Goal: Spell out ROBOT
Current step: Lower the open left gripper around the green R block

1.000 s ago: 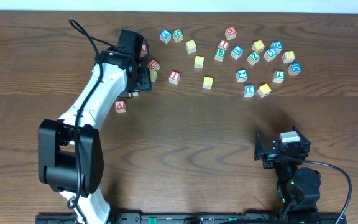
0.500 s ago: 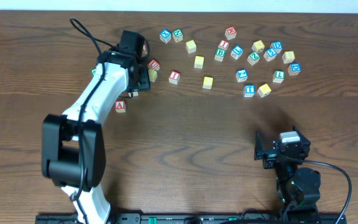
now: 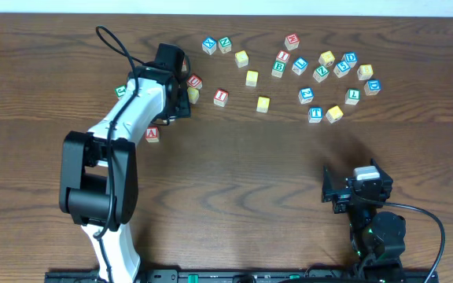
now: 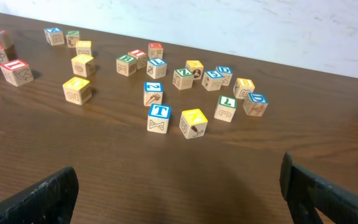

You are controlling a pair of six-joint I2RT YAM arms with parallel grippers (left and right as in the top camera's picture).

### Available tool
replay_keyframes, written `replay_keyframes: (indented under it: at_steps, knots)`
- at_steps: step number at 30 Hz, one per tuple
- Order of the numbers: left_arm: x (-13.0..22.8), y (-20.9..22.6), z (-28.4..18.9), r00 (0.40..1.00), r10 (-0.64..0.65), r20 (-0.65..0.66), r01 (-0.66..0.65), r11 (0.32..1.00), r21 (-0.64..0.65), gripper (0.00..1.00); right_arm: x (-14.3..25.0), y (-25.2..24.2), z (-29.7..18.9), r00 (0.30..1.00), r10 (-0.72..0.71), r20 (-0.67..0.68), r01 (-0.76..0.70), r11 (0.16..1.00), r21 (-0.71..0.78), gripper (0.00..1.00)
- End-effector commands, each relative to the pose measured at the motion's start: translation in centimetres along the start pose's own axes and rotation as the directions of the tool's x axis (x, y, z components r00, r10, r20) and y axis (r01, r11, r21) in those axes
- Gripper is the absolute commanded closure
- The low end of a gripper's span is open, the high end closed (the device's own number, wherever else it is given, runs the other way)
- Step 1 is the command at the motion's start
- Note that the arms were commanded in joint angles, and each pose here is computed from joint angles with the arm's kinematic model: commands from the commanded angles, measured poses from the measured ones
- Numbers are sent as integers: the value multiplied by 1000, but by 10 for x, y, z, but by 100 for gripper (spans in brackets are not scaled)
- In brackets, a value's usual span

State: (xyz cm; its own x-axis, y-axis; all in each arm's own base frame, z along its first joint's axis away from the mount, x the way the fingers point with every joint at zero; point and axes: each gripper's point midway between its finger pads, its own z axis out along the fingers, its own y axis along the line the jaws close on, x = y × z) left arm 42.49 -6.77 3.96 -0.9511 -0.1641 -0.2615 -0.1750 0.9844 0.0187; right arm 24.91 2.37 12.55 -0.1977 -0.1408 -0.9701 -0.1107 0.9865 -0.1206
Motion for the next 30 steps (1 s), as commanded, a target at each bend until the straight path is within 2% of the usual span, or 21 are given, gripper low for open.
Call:
replay_keyframes:
  at_steps: [1, 18, 30]
  knots:
    - [-12, 12, -6, 999, -44, 28, 45, 999, -14, 36, 1, 0, 0, 1000, -10, -1, 10, 1000, -1, 1]
    - [-6, 9, -5, 999, -45, -13, 45, 998, 42, 36, 1, 0, 0, 1000, -10, -1, 10, 1000, -1, 1]
    - [-4, 9, 1, 999, -44, -27, 45, 998, 37, 36, 1, 0, 0, 1000, -10, -1, 10, 1000, -1, 1]
